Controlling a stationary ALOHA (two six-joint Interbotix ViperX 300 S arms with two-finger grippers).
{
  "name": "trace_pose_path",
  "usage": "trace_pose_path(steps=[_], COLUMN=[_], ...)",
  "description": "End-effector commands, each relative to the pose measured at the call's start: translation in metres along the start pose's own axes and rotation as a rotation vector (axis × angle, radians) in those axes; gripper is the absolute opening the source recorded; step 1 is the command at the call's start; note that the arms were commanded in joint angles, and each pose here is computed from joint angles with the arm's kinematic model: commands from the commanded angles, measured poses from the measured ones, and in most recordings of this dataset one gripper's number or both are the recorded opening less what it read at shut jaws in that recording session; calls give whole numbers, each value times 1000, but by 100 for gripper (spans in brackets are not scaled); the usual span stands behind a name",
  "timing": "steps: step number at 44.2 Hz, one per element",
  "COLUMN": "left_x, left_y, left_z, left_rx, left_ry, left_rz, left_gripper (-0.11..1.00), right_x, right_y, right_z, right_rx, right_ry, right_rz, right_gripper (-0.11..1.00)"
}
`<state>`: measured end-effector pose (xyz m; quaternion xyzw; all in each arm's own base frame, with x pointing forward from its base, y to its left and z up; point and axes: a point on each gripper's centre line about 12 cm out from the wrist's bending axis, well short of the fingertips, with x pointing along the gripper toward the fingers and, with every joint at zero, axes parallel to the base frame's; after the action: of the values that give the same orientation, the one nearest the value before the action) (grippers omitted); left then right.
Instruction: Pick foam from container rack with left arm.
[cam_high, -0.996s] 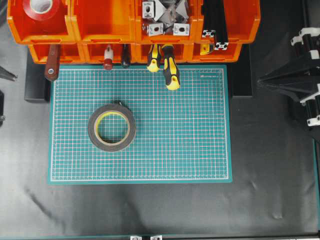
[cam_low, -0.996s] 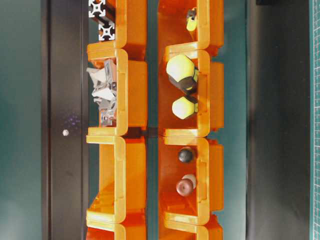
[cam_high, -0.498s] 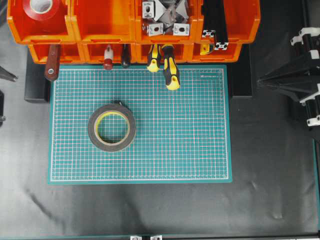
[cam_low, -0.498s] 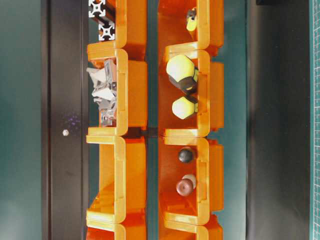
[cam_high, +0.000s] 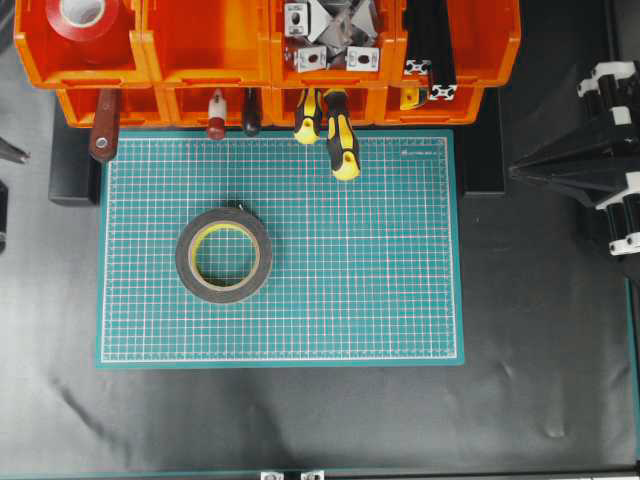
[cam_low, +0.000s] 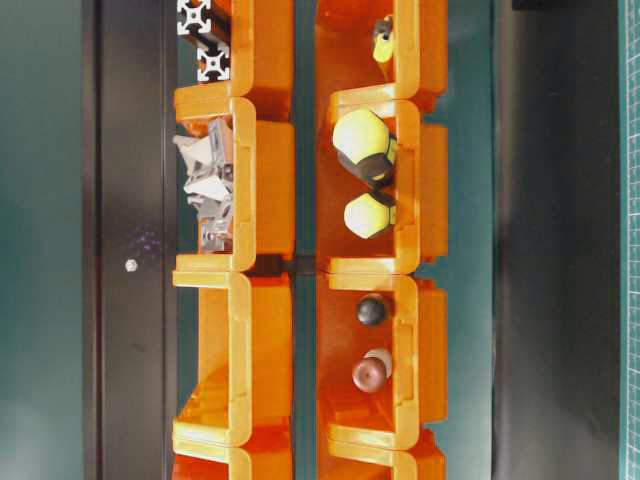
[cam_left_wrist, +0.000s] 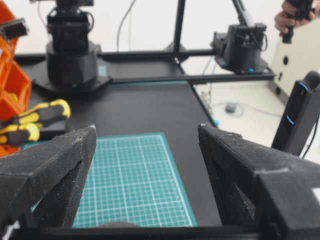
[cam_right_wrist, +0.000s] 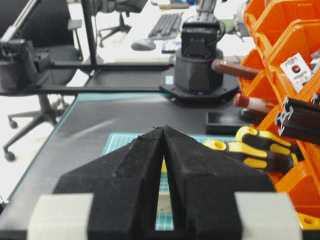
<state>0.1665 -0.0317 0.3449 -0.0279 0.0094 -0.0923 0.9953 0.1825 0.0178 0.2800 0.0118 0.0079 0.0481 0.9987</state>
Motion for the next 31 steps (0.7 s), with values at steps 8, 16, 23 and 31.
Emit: trace_pose_path(steps=[8, 16, 23, 31], left_x=[-2, -4, -6, -6], left_y=[0, 0, 0, 0], left_z=[-3, -5, -5, -5], left_rx=[3, 3, 3, 3], left_ry=[5, -1, -6, -5], left_rz=[1, -1, -2, 0], left_gripper=[79, 79, 79, 79], right_x=[2, 1, 1, -1], right_y=[1, 1, 1, 1], right_z=[-3, -4, -3, 1], right_rx=[23, 44, 49, 46], right_ry=[46, 63, 60, 43], right_rz=[3, 2, 2, 5], right_gripper=[0, 0, 0, 0])
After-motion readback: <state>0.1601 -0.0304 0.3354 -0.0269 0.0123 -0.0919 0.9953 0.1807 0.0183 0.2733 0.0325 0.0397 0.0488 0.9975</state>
